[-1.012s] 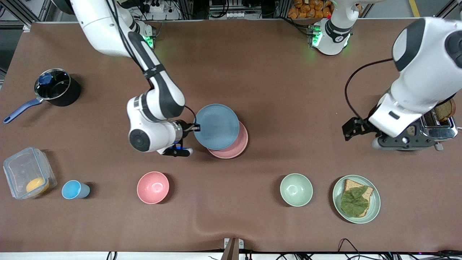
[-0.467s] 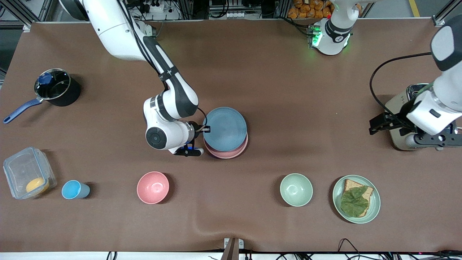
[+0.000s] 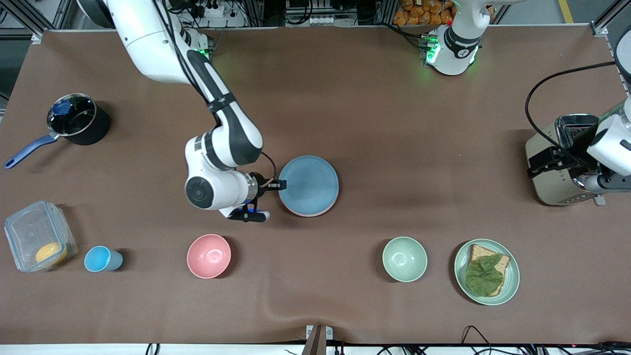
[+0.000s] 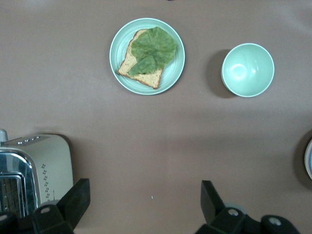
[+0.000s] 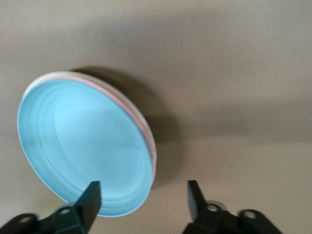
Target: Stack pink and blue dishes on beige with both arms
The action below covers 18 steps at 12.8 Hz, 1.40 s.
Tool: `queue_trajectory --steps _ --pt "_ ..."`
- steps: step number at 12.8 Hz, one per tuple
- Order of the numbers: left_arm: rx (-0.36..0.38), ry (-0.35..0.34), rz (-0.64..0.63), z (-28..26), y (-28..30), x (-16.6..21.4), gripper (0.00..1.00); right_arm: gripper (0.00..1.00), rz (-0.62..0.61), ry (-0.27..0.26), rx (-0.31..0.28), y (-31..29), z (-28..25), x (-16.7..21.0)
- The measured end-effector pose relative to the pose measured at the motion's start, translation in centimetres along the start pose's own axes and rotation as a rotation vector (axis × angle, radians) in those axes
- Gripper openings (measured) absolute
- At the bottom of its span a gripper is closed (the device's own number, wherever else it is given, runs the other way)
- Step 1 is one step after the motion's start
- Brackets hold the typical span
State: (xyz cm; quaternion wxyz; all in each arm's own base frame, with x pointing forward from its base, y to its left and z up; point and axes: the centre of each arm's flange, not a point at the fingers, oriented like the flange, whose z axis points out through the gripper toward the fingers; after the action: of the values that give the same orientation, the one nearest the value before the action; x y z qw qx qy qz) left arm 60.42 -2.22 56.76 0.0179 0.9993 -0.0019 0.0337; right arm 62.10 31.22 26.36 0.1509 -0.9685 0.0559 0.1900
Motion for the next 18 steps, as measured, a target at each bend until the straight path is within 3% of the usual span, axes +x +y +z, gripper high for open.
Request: queue_trajectory --steps 1,3,4,8,11,14,18 --pt "0.000 0.000 0.000 -0.2 0.0 -0.4 1.00 0.97 0.026 -0.020 0.008 1.9 -1.9 0.7" --pt "0.001 -0.005 -0.004 -0.2 -0.1 -0.7 1.00 1.00 0.084 -0.056 0.016 7.1 -6.2 2.2" --pt "0.000 -0.007 -0.014 -0.2 0.0 -0.8 1.00 1.00 0.108 -0.047 -0.006 10.2 -8.7 2.8" --pt "0.001 -0.031 -0.043 0.1 0.4 -1.1 1.00 1.00 0.138 0.017 -0.141 19.7 -17.0 2.4" --pt "0.002 -0.038 -0.042 0.1 0.4 -1.2 1.00 1.00 0.117 0.057 -0.185 23.4 -21.7 0.8" --pt "0.002 -0.039 -0.043 0.1 0.4 -1.2 1.00 1.00 0.101 0.132 -0.282 24.3 -26.3 -1.5" --pt "0.001 -0.030 -0.037 -0.4 0.7 -1.2 1.00 1.00 0.099 0.230 -0.274 24.1 -33.0 -8.0"
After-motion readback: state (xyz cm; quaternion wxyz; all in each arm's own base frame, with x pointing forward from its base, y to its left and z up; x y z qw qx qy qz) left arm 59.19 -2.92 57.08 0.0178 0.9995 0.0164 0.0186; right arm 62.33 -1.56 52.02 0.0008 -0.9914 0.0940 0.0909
